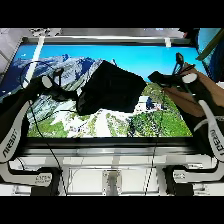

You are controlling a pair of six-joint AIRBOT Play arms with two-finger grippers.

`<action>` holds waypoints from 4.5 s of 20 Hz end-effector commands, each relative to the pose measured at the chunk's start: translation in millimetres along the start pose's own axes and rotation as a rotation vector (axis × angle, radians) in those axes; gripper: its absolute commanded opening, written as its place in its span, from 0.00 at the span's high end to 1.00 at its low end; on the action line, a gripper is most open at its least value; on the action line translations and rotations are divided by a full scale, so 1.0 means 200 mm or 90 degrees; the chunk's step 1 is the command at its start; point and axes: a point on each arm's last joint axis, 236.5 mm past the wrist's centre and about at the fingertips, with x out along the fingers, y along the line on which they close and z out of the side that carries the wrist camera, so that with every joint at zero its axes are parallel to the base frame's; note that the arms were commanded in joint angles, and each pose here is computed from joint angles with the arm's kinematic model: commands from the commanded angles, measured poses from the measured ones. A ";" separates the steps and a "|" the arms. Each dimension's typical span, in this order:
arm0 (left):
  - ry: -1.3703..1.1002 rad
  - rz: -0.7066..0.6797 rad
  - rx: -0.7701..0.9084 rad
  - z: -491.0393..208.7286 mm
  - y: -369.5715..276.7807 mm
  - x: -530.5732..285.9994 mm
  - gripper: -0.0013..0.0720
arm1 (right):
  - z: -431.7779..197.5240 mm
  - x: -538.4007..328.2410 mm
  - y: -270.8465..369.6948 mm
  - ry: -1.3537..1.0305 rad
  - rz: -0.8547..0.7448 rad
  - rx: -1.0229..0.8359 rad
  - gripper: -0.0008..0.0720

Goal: Fold the clothes and pants, and hang the long-sleeved shirts on hangers.

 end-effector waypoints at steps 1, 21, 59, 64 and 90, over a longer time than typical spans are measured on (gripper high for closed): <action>0.081 -0.097 0.085 -0.23 -0.20 0.04 0.05 | -0.15 -0.29 -0.09 0.084 -0.033 -0.044 0.28; -0.022 -0.188 0.100 -0.07 -0.53 -0.25 0.97 | -0.96 0.09 0.11 0.230 0.008 -0.047 0.28; 0.199 -0.123 0.066 -0.88 -0.48 -0.07 0.90 | -1.44 -0.55 0.19 0.609 0.195 -0.037 0.87; 0.144 -0.123 0.057 -0.70 -0.47 -0.12 0.06 | -1.33 -0.69 0.30 0.624 0.226 -0.063 0.51; -0.002 -0.244 0.100 0.64 -0.69 0.50 0.18 | -0.60 0.13 -0.26 0.163 -0.061 0.088 0.51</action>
